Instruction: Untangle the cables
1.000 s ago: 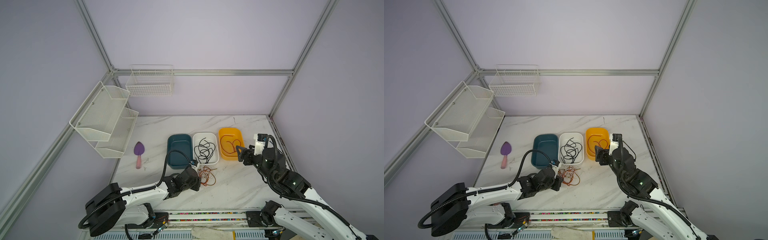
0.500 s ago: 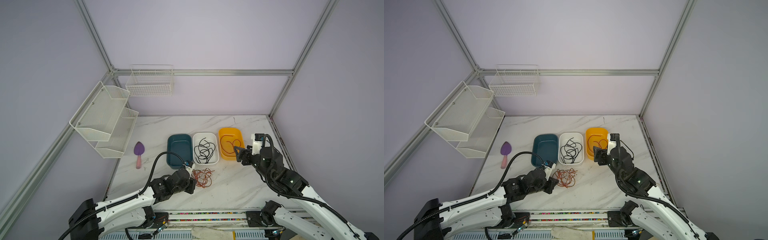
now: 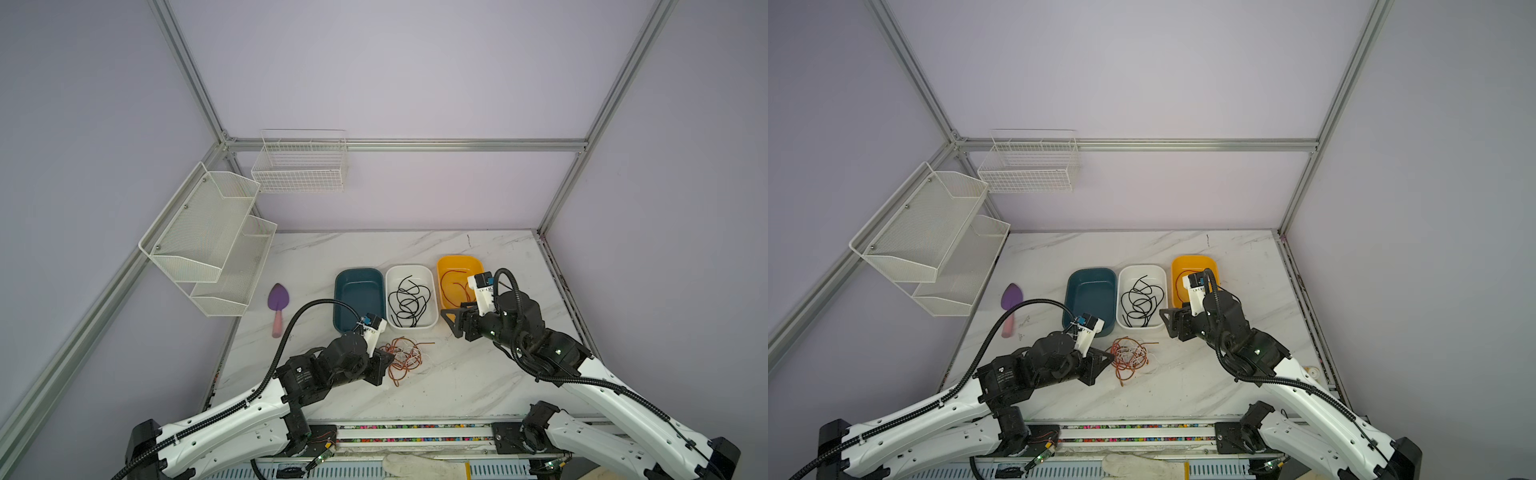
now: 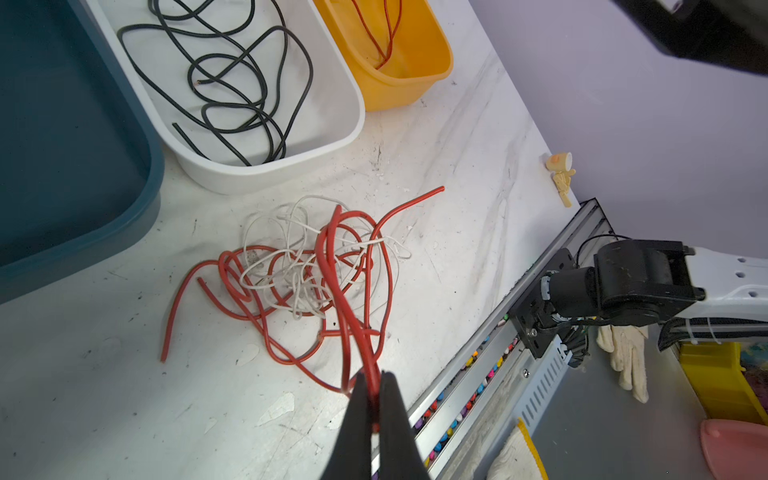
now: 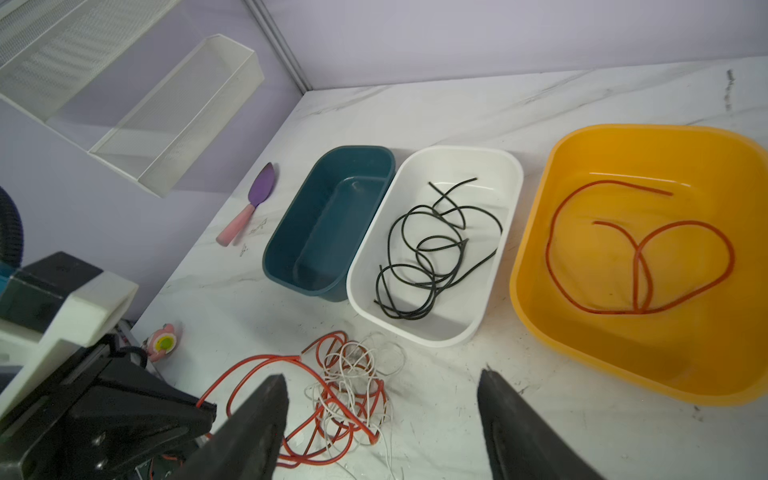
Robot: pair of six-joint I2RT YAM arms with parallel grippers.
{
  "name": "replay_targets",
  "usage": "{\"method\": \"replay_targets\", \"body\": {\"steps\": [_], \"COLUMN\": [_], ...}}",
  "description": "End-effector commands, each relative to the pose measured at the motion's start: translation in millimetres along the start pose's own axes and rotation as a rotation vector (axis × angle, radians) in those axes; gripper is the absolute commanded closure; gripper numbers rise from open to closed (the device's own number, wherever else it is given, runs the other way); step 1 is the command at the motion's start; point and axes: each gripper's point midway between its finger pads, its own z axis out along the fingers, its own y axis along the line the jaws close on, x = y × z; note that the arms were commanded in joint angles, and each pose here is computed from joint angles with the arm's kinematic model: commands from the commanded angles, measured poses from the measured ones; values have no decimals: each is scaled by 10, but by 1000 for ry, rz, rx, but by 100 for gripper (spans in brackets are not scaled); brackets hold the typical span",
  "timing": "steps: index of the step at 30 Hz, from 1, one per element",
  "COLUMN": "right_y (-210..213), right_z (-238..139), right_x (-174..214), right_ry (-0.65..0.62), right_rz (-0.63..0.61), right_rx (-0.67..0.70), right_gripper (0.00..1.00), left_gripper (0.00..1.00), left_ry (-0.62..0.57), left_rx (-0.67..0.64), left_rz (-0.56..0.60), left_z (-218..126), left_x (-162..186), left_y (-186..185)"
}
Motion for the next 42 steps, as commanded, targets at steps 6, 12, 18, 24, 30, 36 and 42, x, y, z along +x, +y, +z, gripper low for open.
{"method": "replay_targets", "body": {"steps": [6, 12, 18, 24, 30, 36, 42], "right_y": [362, 441, 381, 368, 389, 357, 136], "right_z": [238, 337, 478, 524, 633, 715, 689], "right_x": [434, 676, 848, 720, 679, 757, 831], "right_ry": [74, 90, 98, 16, -15, -6, -8], "right_rz": [-25, -20, -7, 20, 26, 31, 51], "right_rx": [-102, -112, -91, -76, -80, -73, 26], "right_gripper": [27, 29, 32, 35, 56, 62, 89], "left_gripper": [100, 100, 100, 100, 100, 100, 100], "left_ry": [-145, -195, -206, -190, -190, -206, -232], "left_rx": [81, 103, 164, 208, 235, 245, 252], "left_rz": [-10, -27, -39, -28, -24, -18, -14], "left_z": [-321, -405, -415, -406, -418, -458, -528], "left_x": [-510, -597, -597, -570, -580, -600, -615], "left_y": [-328, -364, -449, -530, -587, -601, -593]}}
